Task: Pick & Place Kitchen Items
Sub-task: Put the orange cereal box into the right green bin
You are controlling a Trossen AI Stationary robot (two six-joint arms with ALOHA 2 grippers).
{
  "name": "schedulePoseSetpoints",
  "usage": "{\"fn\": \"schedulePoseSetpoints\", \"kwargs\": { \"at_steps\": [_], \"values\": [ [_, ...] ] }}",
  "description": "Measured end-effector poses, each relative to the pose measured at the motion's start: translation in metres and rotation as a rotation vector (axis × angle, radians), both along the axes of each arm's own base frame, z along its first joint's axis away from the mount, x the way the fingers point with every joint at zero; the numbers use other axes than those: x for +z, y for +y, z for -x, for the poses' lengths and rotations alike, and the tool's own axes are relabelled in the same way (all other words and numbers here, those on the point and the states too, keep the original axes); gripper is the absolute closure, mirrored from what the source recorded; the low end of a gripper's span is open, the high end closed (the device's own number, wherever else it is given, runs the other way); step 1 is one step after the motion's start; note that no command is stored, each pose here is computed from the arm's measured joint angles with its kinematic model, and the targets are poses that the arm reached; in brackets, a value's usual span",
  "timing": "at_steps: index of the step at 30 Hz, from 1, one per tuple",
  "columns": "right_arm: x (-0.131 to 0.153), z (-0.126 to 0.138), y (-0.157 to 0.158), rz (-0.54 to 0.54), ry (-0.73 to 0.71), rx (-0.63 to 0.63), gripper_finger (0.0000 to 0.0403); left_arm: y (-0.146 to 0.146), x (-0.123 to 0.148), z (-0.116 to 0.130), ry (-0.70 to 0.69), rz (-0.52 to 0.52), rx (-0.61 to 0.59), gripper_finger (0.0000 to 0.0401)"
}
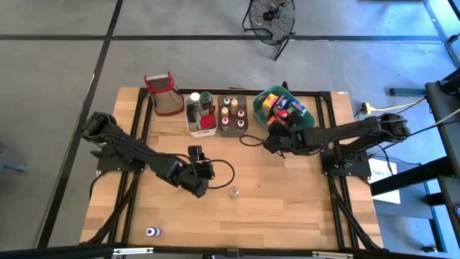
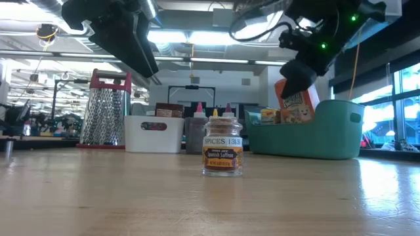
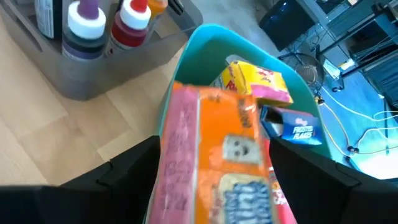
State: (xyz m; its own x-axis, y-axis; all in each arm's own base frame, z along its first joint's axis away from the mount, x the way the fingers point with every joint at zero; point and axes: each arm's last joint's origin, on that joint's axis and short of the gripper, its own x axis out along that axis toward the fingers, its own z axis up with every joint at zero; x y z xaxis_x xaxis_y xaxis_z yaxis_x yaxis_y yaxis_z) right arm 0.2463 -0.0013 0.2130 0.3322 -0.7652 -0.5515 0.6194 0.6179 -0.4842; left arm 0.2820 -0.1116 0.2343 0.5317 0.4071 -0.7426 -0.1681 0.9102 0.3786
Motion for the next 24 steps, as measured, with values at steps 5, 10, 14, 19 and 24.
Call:
{"fn": "schedulePoseSetpoints", "kwargs": {
  "at_steps": [5, 10, 14, 19, 24],
  "values": [
    [0.014, -0.004, 0.000, -0.002, -0.012, -0.002, 0.0098, 0.000, 0.000, 0.000, 0.000, 0.000, 0.000, 0.0139],
    [0.030, -0.009, 0.002, -0.004, -0.033, 0.002, 0.0098, 0.000, 0.000, 0.000, 0.000, 0.000, 0.000, 0.0141],
    [0.045, -0.013, 0.007, -0.010, -0.061, 0.020, 0.0098, 0.000, 0.000, 0.000, -0.001, 0.001, 0.001, 0.0140],
    [0.069, -0.008, 0.012, -0.107, -0.141, -0.008, 0.0098, 0.000, 0.000, 0.000, -0.001, 0.001, 0.002, 0.0140],
    [0.088, 0.009, 0.010, -0.220, -0.188, -0.087, 0.0098, 0.000, 0.000, 0.000, -0.001, 0.001, 0.002, 0.0141]
  ]
}}
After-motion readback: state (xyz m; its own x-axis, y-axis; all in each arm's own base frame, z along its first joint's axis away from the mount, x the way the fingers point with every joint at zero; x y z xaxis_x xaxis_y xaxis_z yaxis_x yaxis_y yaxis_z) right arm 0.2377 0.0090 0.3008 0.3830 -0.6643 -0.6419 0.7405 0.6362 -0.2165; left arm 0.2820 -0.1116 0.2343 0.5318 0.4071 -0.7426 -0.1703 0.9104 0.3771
